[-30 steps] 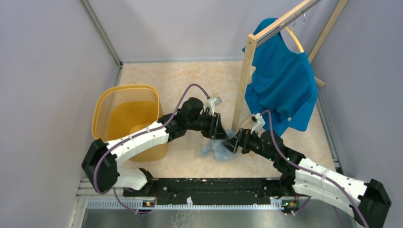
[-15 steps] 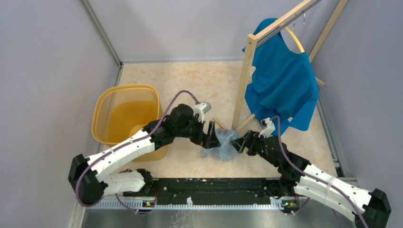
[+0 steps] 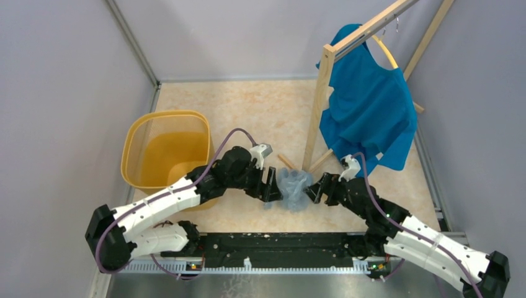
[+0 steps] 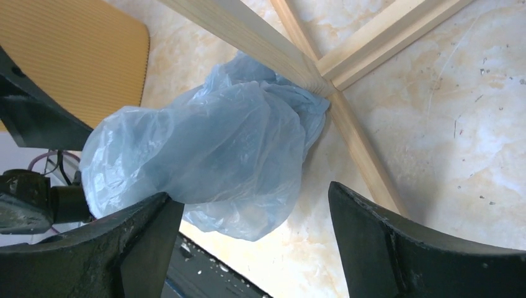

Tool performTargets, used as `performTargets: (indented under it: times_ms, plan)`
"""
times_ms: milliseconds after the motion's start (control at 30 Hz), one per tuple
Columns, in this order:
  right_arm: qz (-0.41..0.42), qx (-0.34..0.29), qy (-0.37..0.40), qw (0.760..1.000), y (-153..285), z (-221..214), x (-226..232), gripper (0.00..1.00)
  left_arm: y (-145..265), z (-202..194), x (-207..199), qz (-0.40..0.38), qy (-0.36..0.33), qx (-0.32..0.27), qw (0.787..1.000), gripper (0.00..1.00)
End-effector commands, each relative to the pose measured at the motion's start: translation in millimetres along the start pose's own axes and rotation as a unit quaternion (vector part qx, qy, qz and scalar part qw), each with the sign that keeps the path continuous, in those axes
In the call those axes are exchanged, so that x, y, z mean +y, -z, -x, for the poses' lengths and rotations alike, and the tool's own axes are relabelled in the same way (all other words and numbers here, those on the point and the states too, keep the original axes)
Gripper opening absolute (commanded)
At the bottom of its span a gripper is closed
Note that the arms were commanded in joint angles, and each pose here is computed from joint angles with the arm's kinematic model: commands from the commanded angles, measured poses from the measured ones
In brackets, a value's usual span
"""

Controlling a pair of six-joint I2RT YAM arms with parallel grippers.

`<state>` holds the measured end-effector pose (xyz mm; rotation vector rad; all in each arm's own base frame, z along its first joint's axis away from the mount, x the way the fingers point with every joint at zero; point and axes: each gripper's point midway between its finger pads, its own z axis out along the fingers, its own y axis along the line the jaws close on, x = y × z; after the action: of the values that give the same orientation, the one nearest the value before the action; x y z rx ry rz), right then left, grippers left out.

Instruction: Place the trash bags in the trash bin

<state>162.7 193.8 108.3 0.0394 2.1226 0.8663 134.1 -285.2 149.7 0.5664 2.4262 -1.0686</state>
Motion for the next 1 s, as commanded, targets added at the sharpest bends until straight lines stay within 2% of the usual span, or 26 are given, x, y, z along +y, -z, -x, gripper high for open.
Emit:
performTargets:
  times_ms: [0,133,300,533,733,900,967]
  plan:
    - [0.035,-0.021,0.010,0.999,17.1,25.4,25.4,0.87,-31.1,-22.1,20.2,0.017,0.026,0.029,0.999,0.80]
    - [0.050,-0.027,0.007,0.998,25.7,30.8,32.1,0.89,-42.0,-19.5,16.3,0.045,0.000,0.027,0.999,0.73]
    - [0.058,-0.032,0.002,0.998,27.6,34.3,36.3,0.90,-42.9,-17.1,30.2,0.154,-0.053,0.012,0.987,0.72]
    - [0.089,-0.020,0.004,0.996,24.2,35.9,55.1,0.95,-30.4,-10.9,29.6,0.168,-0.054,-0.013,0.984,0.78]
    - [0.074,0.043,0.018,0.996,5.6,16.3,57.0,0.98,-8.7,1.6,25.4,0.173,-0.064,-0.042,0.982,0.85]
    - [0.065,0.048,0.006,0.997,-3.6,13.4,56.1,0.97,4.7,12.9,16.4,0.168,-0.074,-0.057,0.981,0.94]
    - [0.064,0.035,-0.001,0.997,-3.9,16.7,54.7,0.92,7.8,16.8,11.0,0.160,-0.079,-0.062,0.982,0.95]
